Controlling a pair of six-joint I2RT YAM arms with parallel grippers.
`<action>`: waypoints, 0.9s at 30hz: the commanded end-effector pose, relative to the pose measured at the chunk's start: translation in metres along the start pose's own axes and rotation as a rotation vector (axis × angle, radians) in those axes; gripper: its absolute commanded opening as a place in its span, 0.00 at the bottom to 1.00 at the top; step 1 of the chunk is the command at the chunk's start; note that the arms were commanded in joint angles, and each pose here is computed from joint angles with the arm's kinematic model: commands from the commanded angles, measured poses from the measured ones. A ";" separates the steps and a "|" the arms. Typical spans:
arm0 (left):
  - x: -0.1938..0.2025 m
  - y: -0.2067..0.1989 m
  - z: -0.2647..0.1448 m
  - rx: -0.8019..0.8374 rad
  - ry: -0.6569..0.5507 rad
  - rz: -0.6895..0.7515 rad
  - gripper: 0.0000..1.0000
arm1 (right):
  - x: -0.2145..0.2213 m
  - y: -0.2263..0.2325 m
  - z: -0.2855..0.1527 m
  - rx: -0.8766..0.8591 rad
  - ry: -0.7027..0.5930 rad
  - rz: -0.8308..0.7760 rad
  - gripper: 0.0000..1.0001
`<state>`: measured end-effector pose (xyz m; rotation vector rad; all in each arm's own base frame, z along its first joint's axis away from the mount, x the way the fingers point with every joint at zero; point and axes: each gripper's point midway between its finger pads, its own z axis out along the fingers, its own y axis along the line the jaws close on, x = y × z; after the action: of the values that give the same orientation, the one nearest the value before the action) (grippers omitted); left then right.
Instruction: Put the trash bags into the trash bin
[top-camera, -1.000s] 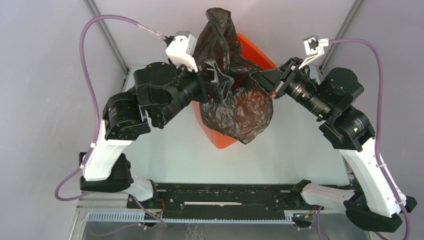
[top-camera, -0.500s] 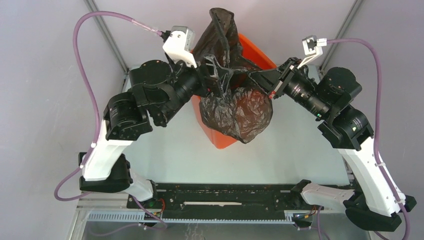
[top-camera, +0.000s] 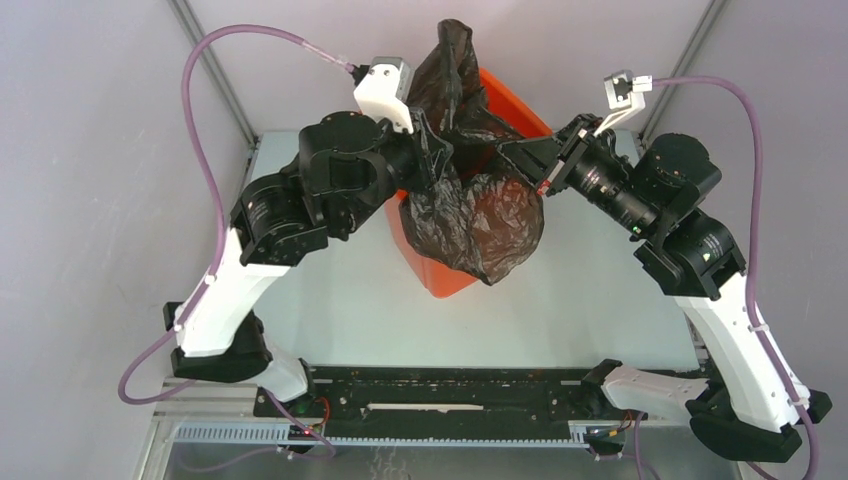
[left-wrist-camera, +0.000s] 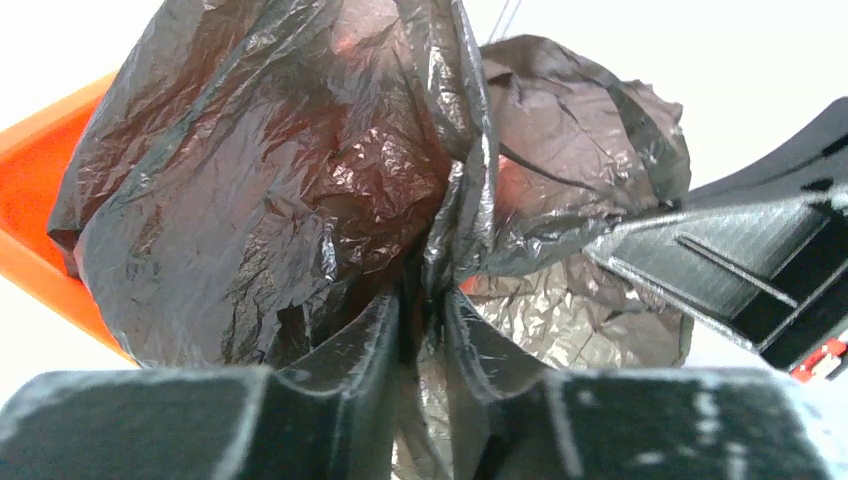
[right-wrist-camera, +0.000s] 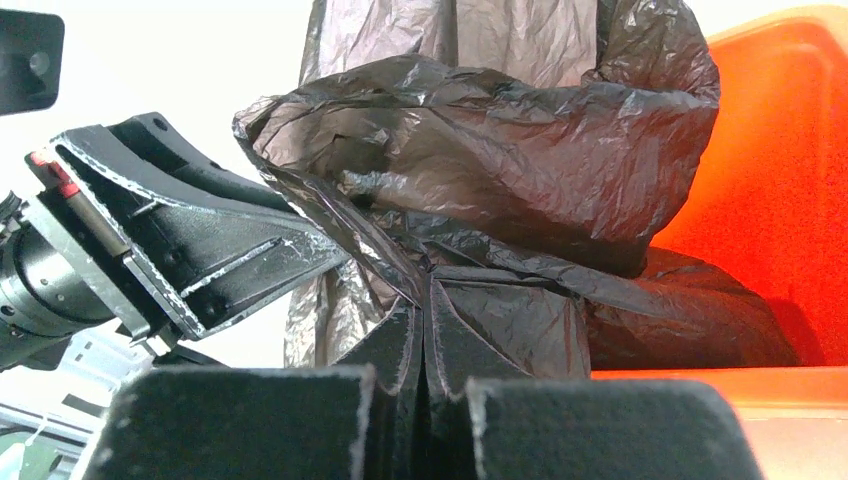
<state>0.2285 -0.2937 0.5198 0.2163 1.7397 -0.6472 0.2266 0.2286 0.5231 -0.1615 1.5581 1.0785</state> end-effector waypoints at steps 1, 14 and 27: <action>-0.011 0.005 -0.011 0.051 -0.023 -0.061 0.21 | -0.015 -0.008 0.001 0.028 -0.052 0.002 0.00; -0.078 0.081 0.002 0.173 -0.316 -0.484 0.00 | -0.077 -0.100 0.038 0.089 -0.139 0.276 0.00; 0.000 0.127 -0.011 0.236 -0.248 -0.675 0.00 | -0.031 -0.165 0.027 0.118 0.122 0.453 0.00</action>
<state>0.3334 -0.1784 0.4565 -0.4012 1.5712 -1.1296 0.4046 0.1455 0.4496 0.3377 1.7902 1.3018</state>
